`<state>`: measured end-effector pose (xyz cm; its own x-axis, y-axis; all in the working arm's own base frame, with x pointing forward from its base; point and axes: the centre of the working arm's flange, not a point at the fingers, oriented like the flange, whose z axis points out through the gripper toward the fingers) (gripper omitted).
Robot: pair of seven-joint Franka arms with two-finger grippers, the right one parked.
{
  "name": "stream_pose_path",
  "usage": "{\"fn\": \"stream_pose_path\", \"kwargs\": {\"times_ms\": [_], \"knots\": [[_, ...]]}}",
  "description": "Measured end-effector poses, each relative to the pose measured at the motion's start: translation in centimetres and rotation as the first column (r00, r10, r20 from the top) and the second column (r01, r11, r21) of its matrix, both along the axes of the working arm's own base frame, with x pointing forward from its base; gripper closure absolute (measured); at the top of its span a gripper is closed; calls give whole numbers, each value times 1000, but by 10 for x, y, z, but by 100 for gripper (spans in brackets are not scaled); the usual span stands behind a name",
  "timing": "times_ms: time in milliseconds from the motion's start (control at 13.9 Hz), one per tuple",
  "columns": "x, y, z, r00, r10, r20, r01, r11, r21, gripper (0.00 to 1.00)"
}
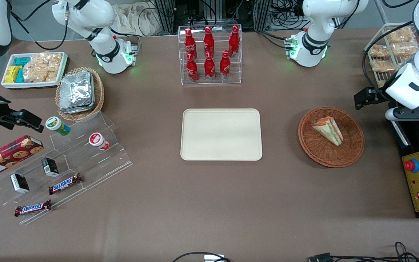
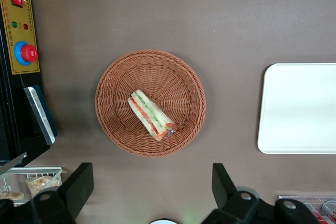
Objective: Place sandwich from basket to tray
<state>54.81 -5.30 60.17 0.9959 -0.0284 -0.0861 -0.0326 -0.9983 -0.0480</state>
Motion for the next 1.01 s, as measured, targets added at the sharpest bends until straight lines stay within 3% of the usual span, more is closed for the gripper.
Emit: {"fn": "stream_pose_path", "kwargs": {"times_ms": [431, 719, 1007], "knots": [[0, 2, -1, 1000, 3, -3, -3, 1000, 0, 0], [1, 22, -36, 998, 41, -39, -41, 999, 6, 0], [-5, 59, -101, 989, 145, -10, -145, 989, 8, 0]]}}
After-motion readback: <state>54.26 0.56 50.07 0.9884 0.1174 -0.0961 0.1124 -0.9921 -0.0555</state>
